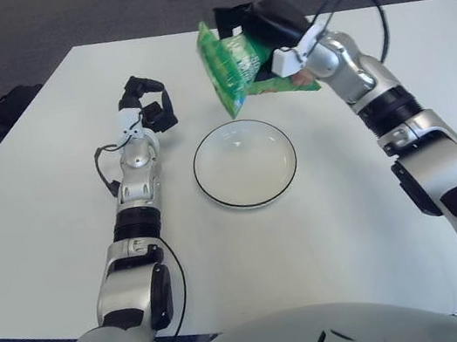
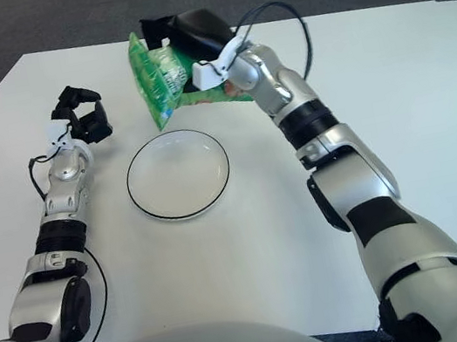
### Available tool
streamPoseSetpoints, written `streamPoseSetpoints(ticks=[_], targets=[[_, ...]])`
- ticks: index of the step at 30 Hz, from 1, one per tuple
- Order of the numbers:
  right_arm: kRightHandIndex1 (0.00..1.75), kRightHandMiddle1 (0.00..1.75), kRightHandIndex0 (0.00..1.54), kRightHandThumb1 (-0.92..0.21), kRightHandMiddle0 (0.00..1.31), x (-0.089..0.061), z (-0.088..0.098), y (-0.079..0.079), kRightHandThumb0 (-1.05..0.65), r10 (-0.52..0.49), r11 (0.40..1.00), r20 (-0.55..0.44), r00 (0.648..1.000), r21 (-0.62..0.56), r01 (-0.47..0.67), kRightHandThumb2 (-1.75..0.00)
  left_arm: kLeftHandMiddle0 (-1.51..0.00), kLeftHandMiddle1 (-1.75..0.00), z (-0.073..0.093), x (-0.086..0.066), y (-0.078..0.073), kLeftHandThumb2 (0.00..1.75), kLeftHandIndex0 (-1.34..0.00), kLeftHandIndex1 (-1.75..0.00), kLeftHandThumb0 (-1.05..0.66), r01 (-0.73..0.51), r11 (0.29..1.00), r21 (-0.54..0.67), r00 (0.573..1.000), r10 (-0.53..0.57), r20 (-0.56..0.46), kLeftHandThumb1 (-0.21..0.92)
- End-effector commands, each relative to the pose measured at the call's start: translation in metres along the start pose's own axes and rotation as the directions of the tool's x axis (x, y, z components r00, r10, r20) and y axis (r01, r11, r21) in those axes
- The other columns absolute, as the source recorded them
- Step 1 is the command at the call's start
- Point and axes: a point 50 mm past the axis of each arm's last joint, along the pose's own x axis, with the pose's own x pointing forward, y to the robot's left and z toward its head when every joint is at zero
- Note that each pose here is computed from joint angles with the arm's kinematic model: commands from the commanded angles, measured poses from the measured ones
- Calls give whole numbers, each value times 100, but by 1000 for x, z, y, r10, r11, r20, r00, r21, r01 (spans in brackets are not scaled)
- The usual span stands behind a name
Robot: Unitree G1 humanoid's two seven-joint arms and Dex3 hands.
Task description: Put the snack into the plate.
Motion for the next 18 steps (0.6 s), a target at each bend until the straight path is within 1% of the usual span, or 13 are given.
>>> streamPoseSetpoints(ticks=[1, 3, 4, 9, 13, 18], targets=[[175, 174, 87, 6, 69, -27, 10, -6, 0, -12, 1000, 85, 996, 28, 10, -174, -124, -175, -2, -3, 0, 105, -45, -175, -42, 20, 999, 36, 1000, -20, -12, 53], [175, 174, 87, 6, 69, -30, 21, -6, 0, -5, 999, 116, 993, 39, 0, -175, -124, -175, -2, -4, -2, 103, -44, -175, -41, 25, 999, 41, 999, -25, -20, 54], [175, 174, 87, 6, 70, -27, 23, -5, 0, 3, 999, 119, 993, 42, -9, -175, -123, -175, -2, -5, -3, 102, -43, -175, -41, 25, 999, 41, 999, -24, -23, 55], [175, 172, 87, 7, 71, -20, 27, 0, 0, 35, 999, 129, 991, 37, -40, -175, -122, -175, -5, -8, -5, 100, -42, -175, -41, 28, 999, 28, 999, -27, -32, 57], [175, 172, 87, 7, 71, -14, 32, 9, 0, 36, 998, 135, 990, 47, -43, -175, -122, -175, -10, -11, -7, 100, -42, -175, -41, 38, 999, 1, 999, -37, -39, 57], [175, 174, 87, 6, 69, -14, 33, 12, 0, 60, 996, 165, 984, 60, -71, -175, -124, -175, -15, -13, -8, 103, -44, -175, -41, 38, 999, -12, 998, -39, -47, 54]])
